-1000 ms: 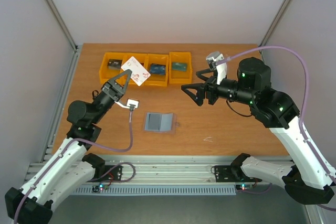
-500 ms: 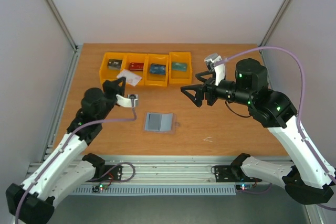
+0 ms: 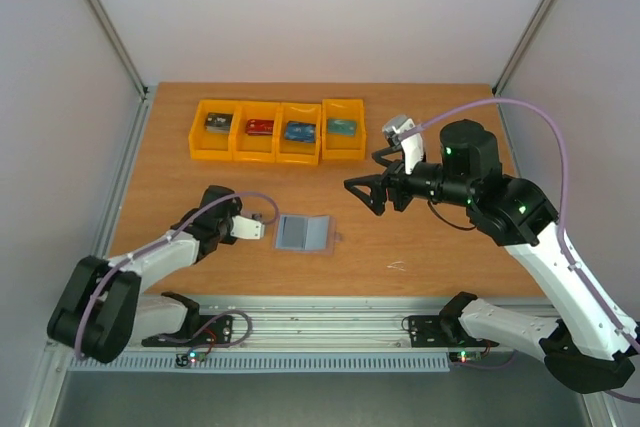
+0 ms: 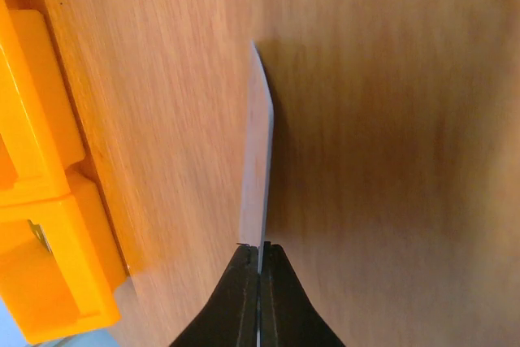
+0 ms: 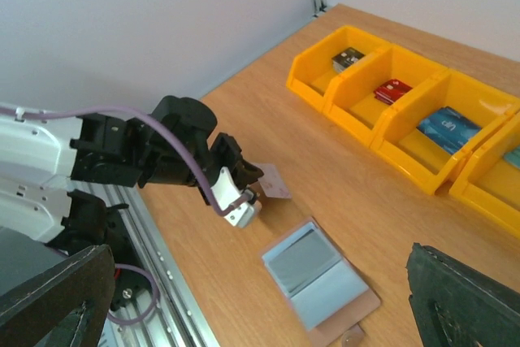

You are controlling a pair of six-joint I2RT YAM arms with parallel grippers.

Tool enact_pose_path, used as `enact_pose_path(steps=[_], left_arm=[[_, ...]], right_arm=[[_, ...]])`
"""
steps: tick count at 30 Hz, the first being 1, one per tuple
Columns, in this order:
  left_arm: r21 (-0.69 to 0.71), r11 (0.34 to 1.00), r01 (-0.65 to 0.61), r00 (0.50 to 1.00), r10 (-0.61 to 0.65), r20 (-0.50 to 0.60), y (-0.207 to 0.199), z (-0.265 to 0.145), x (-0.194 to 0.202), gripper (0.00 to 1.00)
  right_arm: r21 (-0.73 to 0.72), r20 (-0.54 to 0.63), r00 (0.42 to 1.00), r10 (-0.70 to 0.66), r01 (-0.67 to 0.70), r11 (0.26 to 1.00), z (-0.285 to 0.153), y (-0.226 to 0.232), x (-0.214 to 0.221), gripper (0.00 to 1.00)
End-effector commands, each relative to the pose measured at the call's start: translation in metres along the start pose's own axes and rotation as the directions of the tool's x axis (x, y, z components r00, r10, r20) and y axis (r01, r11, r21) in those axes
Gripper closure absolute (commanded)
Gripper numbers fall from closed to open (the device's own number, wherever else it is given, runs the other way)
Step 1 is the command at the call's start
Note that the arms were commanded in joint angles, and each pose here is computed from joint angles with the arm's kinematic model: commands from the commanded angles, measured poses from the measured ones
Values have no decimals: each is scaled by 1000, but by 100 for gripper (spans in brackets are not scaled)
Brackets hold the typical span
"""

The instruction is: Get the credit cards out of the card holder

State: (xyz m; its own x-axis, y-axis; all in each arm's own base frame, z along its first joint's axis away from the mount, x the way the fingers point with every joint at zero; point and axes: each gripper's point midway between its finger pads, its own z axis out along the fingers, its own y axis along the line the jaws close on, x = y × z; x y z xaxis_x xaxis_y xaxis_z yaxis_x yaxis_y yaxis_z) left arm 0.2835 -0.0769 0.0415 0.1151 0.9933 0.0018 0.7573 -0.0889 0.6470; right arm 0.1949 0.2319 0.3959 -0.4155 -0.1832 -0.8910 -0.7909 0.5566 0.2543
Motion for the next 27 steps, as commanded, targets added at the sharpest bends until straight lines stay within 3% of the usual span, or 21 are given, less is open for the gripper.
enact_pose_path(steps=[1,5,8,12,19,27], left_arm=[[-89,996,-22,999,24,30,23,19,-8,100],[-66,998,-23,999,26,36,27,37,-13,100],[-124,992,-30,997,38,60,33,47,-18,100],[-52,995,-80,991,85,99,-1,59,-23,99],[-65,990,-124,984,131,120,-13,54,-24,48],[-58,997,-60,992,66,106,-9,22,-18,25]], right_arm=[[-6,-6,999,-42,42,999,2,-1,2,2],[-9,-47,998,-40,39,999,20,-7,4,1],[-23,-74,997,-22,20,1000,34,-10,4,2],[-21,-100,995,-1,-1,1000,51,-17,5,1],[-34,-123,992,-5,1,999,62,-20,3,1],[-23,-170,981,89,-95,995,74,-24,9,2]])
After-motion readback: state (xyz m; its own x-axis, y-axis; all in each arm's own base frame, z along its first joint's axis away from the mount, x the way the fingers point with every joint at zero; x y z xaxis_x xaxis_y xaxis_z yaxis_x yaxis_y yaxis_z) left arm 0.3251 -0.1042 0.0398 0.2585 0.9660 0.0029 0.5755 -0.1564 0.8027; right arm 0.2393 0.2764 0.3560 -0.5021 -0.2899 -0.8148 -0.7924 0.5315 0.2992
